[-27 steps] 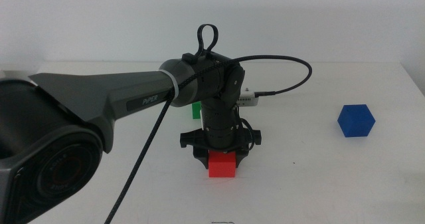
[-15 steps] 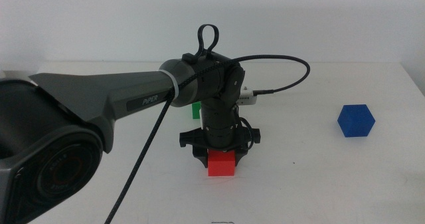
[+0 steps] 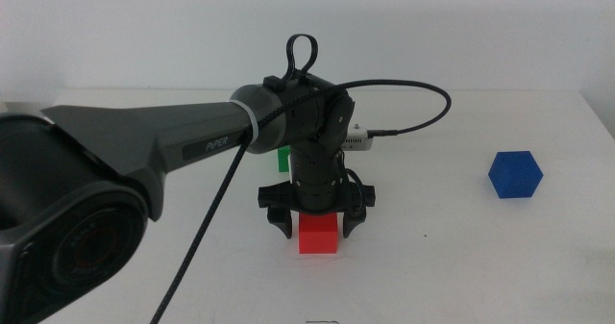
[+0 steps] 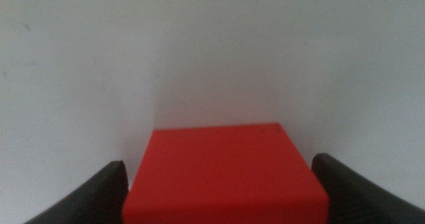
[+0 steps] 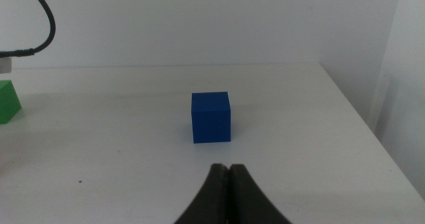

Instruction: Stack red cubes first, then green, then blue cubes in a specific spot.

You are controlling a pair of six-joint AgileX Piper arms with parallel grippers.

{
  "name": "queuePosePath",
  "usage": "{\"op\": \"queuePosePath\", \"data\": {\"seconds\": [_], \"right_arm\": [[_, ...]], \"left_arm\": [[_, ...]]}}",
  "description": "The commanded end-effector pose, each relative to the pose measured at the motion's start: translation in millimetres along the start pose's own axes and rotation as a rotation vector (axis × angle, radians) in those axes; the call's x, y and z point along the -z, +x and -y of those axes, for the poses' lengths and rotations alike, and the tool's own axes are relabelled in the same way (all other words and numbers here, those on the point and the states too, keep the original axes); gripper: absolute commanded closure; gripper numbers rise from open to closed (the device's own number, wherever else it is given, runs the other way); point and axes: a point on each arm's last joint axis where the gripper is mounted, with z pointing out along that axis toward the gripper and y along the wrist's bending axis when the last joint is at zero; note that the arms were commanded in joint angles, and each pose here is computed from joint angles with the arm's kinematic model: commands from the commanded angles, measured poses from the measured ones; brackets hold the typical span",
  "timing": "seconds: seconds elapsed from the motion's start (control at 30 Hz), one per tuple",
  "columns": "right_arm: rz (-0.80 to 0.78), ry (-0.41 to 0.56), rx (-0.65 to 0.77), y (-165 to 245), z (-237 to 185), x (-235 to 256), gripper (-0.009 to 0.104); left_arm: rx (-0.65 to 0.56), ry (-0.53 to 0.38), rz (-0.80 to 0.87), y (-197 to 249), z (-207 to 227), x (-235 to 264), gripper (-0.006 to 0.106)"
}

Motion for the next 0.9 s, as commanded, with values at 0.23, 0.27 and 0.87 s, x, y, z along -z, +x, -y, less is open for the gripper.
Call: {"op": "queuePosePath", "data": {"seconds": [0.23,0.27,0.87], "right_arm": [[0.108,-0.004,0.017,-13.5,-0.6,3.0,0.096],[0.108,-0.004,0.017,-13.5,-0.6,3.0,0.096],[0.108,-0.004,0.017,-13.5,-0.6,3.0,0.096]], "left_arm": [[-0.014,0.133,0.201,15.1,-8.1,133.6,0.007],[-0.020,0.132,0.230,16.7,-10.8,143.6,0.007],[-0.041,0.021,0.505,-39.9,-37.4,184.7,0.007]]}}
